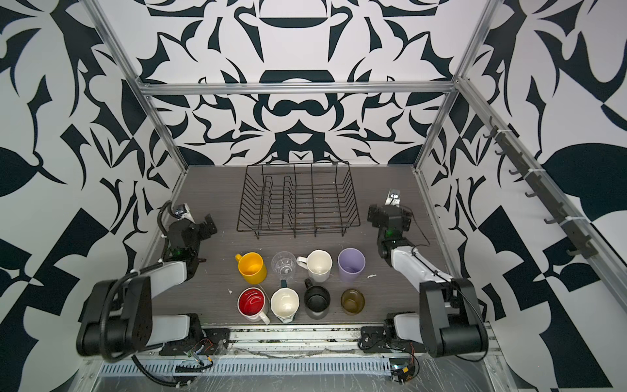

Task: Load cups into a dish rack
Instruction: Pick up the cup from the middle-right of the table.

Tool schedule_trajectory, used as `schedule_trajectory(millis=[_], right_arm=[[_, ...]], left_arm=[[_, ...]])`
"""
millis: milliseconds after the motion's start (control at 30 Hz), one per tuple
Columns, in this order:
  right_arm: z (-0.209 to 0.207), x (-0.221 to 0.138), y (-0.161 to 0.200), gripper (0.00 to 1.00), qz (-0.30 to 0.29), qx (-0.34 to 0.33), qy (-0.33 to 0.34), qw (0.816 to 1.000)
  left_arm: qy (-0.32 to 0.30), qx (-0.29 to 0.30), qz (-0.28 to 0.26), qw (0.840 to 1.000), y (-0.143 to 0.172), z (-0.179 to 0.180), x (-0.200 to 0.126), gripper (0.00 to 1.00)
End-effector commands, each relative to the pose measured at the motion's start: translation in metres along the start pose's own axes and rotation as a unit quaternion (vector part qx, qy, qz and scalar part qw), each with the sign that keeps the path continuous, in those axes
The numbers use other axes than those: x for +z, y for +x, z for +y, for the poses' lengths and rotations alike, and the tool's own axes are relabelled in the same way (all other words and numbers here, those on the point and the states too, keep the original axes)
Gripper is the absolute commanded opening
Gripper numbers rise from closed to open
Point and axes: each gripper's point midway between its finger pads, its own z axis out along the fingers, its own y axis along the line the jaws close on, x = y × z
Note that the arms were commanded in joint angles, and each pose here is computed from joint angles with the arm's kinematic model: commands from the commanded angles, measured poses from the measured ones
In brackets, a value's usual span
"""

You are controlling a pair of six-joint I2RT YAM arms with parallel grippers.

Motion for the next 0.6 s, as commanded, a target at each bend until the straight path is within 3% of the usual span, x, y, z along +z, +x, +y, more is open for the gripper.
schedule_trajectory(millis=[0,100,233,367,567], right_arm=[[-0.006,-0.025,-0.002,1.00,0.076,0.034,0.007,0.996],[0.007,-0.043,-0.002,0.94,0.091,0.022,-0.049,0.994],[0.036,-0.086,-0.009,0.81,0.132,0.017,-0.162,0.978],[0.038,-0.126,0.000,0.76,0.208,0.018,-0.195,0.958],[0.037,-0.179,0.036,0.72,0.322,0.020,-0.231,0.918]], left_arm=[[-0.074,-0.088,0.006,0.993,-0.032,0.024,-0.027,0.99],[-0.036,-0.097,-0.024,0.994,-0.069,0.013,-0.053,0.99],[0.018,-0.080,-0.057,0.995,-0.111,-0.007,-0.070,0.99],[0.047,-0.053,-0.028,0.997,-0.131,-0.026,-0.064,0.99],[0.113,-0.041,0.029,0.992,-0.135,-0.058,-0.050,1.00]])
